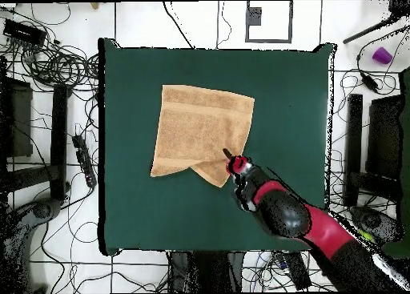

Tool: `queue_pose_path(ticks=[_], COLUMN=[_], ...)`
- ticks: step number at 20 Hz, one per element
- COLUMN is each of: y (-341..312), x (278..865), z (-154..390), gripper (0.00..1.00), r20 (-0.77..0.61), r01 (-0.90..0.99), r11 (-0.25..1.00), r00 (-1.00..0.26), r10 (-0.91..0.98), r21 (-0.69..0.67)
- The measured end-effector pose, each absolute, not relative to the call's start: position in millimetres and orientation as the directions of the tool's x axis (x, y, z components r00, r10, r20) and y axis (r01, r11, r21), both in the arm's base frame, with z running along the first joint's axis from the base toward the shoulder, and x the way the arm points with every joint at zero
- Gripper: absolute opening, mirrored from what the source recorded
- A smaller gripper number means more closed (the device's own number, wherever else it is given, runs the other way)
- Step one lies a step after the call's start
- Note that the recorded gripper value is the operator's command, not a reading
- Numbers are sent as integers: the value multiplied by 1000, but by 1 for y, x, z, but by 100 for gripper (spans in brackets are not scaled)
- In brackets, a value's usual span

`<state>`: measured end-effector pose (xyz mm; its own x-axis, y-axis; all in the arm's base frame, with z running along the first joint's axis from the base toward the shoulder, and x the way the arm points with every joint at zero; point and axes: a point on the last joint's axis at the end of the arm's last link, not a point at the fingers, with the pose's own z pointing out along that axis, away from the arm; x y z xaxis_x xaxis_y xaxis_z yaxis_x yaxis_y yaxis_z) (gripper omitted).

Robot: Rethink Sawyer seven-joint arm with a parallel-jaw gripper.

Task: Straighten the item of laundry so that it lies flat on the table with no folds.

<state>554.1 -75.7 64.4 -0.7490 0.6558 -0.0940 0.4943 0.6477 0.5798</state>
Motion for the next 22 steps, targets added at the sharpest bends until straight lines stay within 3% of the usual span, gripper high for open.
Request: queue_pose_path(ticks=[9, 22], y=[-28, -74], x=[591, 545], z=[-3, -47], gripper=[100, 100], r20=[-215, -351], r01=[451, 373], r11=[788, 846], r00=[-794, -788], r10=[568, 505], r21=[418, 381])
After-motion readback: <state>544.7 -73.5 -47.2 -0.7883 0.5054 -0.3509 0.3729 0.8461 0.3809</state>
